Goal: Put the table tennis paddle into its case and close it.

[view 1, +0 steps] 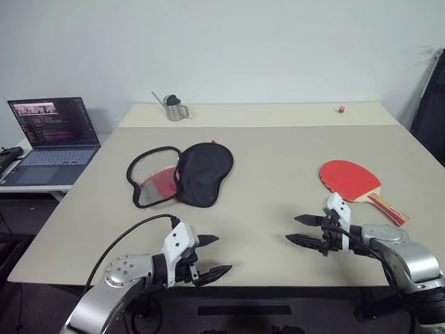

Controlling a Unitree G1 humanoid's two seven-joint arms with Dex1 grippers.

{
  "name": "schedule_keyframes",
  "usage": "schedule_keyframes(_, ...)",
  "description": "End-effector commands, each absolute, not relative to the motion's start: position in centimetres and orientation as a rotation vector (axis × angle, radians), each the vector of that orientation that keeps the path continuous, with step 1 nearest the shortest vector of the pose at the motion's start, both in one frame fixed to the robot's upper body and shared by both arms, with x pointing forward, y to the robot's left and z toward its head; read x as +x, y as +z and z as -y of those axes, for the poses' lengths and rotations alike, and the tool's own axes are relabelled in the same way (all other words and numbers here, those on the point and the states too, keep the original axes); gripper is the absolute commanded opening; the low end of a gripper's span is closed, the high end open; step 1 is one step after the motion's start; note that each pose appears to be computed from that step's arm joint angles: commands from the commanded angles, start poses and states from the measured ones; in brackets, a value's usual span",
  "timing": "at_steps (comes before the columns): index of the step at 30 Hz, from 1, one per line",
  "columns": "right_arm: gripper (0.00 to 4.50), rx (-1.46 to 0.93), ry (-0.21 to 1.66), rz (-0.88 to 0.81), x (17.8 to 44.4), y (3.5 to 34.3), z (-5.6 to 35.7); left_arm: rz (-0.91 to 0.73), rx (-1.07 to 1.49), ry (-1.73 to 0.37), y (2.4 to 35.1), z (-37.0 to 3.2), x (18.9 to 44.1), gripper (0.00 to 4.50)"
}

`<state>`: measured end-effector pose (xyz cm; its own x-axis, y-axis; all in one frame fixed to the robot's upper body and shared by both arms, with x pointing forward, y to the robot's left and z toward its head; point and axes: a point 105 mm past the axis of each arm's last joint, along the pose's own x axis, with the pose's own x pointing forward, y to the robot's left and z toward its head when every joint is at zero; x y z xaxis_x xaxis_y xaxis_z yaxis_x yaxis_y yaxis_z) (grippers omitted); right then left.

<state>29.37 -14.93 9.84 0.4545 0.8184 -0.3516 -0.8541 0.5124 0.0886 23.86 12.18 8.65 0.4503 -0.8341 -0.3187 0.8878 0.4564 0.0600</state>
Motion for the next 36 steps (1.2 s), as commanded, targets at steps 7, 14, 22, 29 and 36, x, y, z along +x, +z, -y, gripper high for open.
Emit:
schedule_keyframes(7, 3.96, -0.175, 1.016, -0.328, 30.4, 12.3, 15.6, -0.166, 0.227, -1.065, 9.6, -10.4, 25.3, 4.15)
schedule_keyframes(14, 3.96, -0.145, 1.026, -0.280, 31.0, 14.4, 15.1, -0.101, 0.223, -1.046, 11.2, -10.5, 26.2, 4.15)
schedule_keyframes(22, 3.96, -0.108, 1.042, -0.242, 31.5, 15.9, 13.9, -0.066, 0.206, -1.018, 12.7, -11.8, 27.3, 4.15)
schedule_keyframes(29, 3.96, -0.029, 1.036, -0.183, 32.9, 17.2, 11.6, 0.016, 0.228, -0.888, 16.6, -15.8, 30.0, 4.15)
schedule_keyframes(36, 3.96, -0.003, 1.049, -0.140, 33.5, 17.5, 9.2, -0.025, 0.330, -0.834, 16.6, -18.7, 31.0, 4.15)
